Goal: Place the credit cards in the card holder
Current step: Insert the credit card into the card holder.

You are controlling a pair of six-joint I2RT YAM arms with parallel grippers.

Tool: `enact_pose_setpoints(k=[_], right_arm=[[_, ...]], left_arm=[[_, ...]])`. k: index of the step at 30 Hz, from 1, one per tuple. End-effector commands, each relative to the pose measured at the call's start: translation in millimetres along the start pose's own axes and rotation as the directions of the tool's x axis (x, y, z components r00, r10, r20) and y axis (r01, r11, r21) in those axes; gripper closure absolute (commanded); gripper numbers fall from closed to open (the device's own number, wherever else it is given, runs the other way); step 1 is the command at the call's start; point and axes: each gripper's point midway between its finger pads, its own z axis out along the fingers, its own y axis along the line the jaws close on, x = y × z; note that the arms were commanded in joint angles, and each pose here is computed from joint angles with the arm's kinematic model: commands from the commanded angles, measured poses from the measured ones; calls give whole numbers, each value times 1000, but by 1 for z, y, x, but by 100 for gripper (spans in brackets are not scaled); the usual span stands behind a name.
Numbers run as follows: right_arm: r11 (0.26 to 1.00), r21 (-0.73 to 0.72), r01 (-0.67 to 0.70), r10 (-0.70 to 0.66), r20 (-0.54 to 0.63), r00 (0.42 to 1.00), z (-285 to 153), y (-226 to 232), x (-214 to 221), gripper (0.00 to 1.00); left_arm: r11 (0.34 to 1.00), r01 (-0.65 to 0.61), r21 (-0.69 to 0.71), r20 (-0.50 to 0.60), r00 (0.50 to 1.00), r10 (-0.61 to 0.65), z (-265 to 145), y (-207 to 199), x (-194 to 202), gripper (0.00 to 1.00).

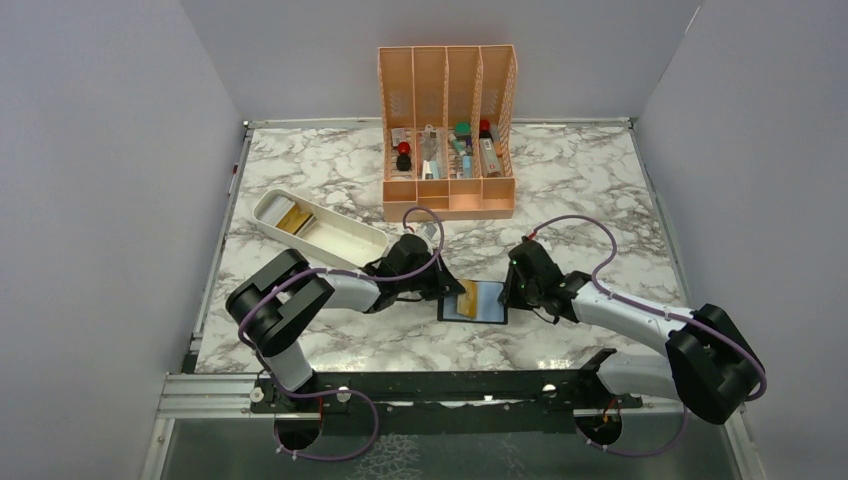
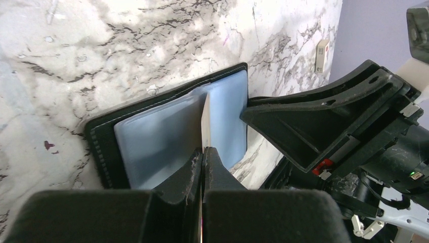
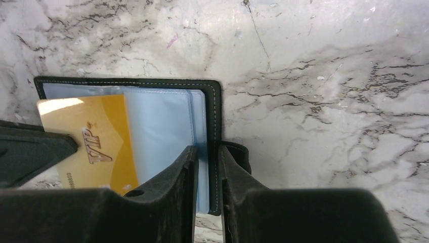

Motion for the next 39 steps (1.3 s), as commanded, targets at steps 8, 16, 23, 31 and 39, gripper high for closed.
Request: enact_pose_setpoints(k=[8,16,23,31,39], right_arm=[[999,52,3,-1,-45,999,7,-17,18,83],[1000,-25,-12,11,-59,998,-1,-1,18,80],[997,-66,-42,35,-97,995,3,3,30,80],[997,-69,-46,38,-108,993,4,3,34,80],[999,-44,-18,16,-51,999,-8,-1,18,80]], left_arm=[[1000,-16,-13,13,1000,16,4,6,7,100],[998,-15,-66,-2,1000,15,15,26,13,100],[996,-22,-82,28,999,25,22,23,15,100],[996,-36,-87,36,999,40,26,21,20,86],[993,-84,-82,81,993,90,13,11,9,69]])
